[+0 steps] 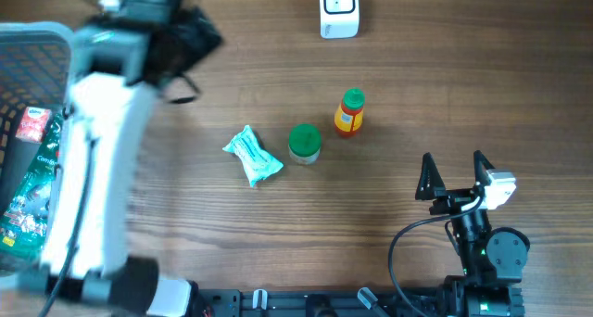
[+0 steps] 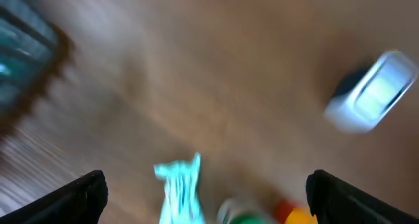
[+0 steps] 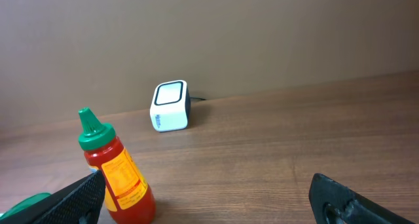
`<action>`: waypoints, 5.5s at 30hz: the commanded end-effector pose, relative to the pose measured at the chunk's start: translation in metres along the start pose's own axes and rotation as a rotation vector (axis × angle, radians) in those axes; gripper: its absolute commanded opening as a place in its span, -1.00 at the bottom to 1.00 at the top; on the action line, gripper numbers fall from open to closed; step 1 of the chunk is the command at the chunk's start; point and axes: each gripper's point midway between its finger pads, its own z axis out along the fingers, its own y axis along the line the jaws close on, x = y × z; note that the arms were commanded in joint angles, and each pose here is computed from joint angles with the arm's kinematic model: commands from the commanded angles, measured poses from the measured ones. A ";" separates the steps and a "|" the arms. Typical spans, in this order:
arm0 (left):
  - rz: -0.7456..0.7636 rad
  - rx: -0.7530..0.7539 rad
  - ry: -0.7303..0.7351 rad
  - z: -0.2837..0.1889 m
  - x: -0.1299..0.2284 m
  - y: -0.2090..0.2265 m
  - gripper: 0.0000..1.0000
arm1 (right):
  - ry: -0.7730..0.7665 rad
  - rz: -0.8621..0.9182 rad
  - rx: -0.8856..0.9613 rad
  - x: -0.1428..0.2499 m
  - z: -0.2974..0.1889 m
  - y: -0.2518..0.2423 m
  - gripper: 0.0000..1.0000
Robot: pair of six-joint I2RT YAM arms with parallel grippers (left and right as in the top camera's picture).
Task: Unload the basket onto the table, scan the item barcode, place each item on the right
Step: 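Carry the tissue pack with the left gripper and drop it left of the jar, then reach the left gripper into the basket and grasp the green 3M glove pack, then carry the glove pack with the left gripper and lay it beside the jar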
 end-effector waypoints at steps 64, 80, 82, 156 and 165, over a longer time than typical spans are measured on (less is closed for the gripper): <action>-1.237 -0.155 -0.257 0.072 -0.063 0.343 -0.92 | -0.006 0.012 0.021 -0.001 0.000 -0.004 0.99; -0.571 0.428 -0.398 -0.086 -0.057 0.162 -0.92 | -0.006 0.012 0.021 -0.001 0.000 -0.004 1.00; -0.367 0.415 -0.351 -0.079 -0.036 0.132 -0.92 | -0.006 0.012 0.021 -0.001 0.000 -0.004 0.99; 0.567 0.119 -0.332 -0.008 0.066 -0.060 1.00 | -0.006 0.012 0.021 -0.001 0.000 -0.004 0.99; -0.043 0.002 -0.579 -0.072 -0.077 0.085 1.00 | -0.006 0.012 0.021 -0.001 0.000 -0.004 0.99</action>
